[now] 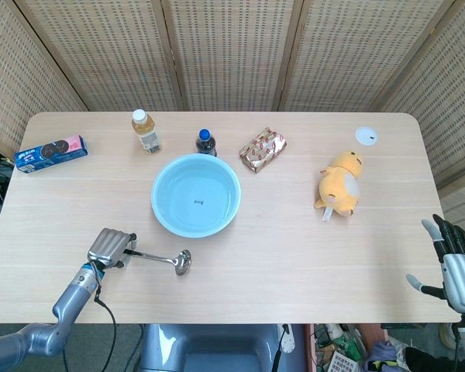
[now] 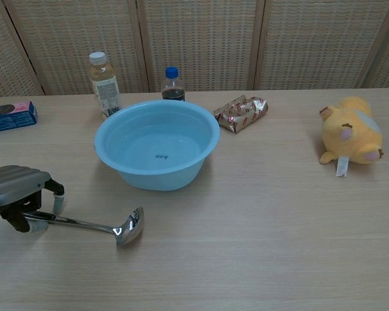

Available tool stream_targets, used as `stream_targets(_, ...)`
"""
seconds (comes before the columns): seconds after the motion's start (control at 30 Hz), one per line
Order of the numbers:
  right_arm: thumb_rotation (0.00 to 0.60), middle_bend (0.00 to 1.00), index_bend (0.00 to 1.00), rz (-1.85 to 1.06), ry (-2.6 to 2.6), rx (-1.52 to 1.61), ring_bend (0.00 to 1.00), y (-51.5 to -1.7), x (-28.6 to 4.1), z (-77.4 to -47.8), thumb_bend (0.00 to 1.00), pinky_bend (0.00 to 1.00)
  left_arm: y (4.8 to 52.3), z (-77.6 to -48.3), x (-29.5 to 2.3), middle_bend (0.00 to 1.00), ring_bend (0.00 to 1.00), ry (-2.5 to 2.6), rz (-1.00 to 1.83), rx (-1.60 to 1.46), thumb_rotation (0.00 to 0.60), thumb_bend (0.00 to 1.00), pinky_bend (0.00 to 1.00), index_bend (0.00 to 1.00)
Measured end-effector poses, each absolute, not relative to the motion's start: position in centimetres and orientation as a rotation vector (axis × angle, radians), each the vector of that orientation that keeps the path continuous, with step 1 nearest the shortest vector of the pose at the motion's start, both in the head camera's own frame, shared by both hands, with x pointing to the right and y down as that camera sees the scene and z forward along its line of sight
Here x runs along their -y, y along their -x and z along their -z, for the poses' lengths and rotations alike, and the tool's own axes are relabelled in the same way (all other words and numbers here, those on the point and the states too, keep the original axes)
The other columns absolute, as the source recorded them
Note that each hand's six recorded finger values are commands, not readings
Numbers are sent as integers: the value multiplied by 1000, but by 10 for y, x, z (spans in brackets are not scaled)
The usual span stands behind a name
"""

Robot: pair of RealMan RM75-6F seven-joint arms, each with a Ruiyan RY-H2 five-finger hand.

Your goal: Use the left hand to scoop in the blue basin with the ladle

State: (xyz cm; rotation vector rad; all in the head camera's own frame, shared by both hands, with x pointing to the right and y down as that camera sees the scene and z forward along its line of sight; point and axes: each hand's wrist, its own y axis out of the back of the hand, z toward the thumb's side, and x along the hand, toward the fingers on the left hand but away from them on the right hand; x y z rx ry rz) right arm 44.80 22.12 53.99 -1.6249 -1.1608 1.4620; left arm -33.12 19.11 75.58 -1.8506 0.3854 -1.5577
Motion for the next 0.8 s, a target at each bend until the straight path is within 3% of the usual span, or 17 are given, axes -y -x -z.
stream_targets(0.3, 600, 0, 0, -1463, 1629, 1161, 0, -448, -221, -540, 0, 0, 333, -761, -195, 1000, 975, 1851, 1577, -377, 600, 359, 1000, 538)
stream_targets(0.47, 600, 0, 0, -1464, 1631, 1163, 0, -448, -221, -541, 0, 0, 334, -763, -196, 1000, 975, 1854, 1590, -373, 600, 360, 1000, 685)
stream_targets(0.8, 600, 0, 0, -1465, 1634, 1161, 0, -448, -221, -541, 0, 0, 334, -748, -188, 1000, 975, 1849, 1544, -416, 600, 367, 1000, 716)
